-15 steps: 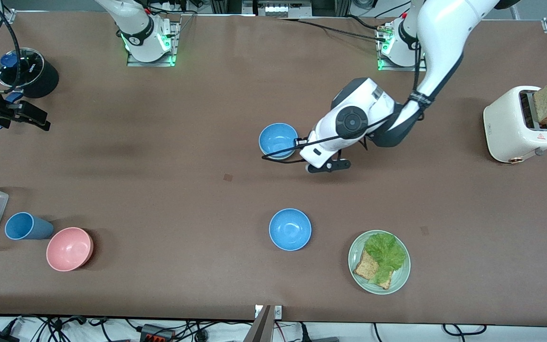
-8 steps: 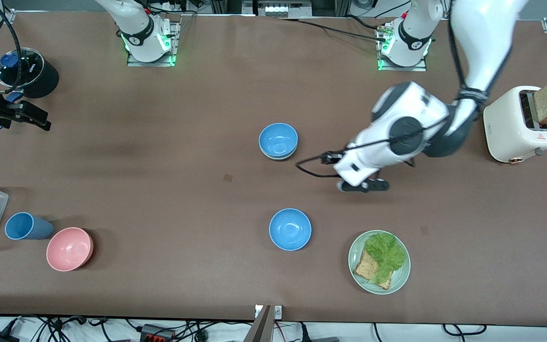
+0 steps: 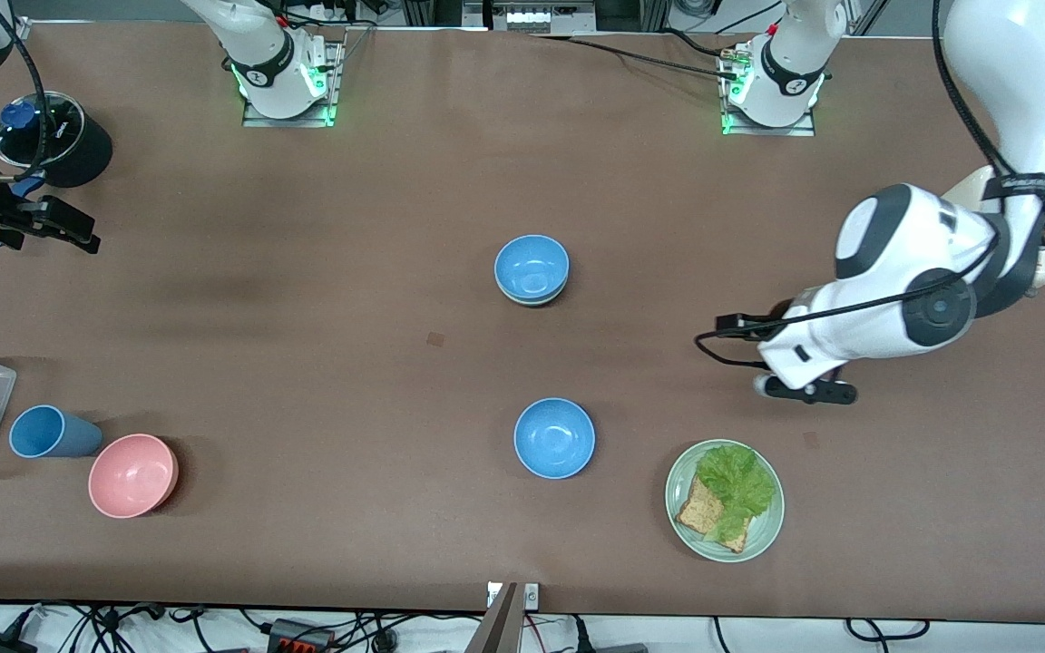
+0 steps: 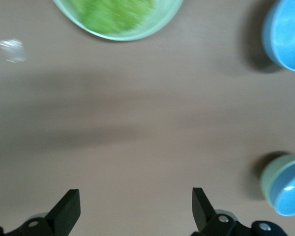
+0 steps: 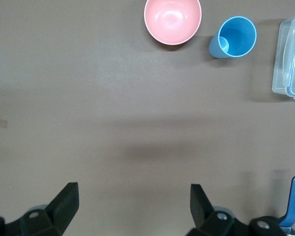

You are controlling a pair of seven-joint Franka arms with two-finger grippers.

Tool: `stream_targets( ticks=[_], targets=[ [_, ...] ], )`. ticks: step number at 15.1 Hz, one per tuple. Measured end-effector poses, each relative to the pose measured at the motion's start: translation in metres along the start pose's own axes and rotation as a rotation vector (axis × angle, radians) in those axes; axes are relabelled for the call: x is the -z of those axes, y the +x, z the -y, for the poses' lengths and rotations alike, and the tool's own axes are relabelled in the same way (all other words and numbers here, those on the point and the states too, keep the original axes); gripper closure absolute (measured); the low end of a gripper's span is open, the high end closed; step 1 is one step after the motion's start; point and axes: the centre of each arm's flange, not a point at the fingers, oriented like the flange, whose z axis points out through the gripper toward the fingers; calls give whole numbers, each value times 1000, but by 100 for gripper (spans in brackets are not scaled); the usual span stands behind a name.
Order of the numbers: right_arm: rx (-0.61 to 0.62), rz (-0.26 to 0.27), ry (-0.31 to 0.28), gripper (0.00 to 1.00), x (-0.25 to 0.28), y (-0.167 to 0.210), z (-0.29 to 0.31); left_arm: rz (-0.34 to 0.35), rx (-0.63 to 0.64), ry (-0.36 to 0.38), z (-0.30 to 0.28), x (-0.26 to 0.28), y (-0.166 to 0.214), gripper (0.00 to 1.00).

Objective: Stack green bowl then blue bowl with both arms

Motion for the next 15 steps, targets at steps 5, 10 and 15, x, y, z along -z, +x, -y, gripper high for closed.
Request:
stream_targets(
  ticks=[5, 10, 15],
  targets=[
    [2, 0, 0, 0, 0, 0, 1, -110, 93, 20, 106, 87, -30, 0],
    [3, 0, 0, 0, 0, 0, 2, -136, 108, 56, 100, 138, -74, 0],
    [4, 2, 0, 0, -1, 0, 2, -99, 101, 59, 94, 136, -80, 0]
  ],
)
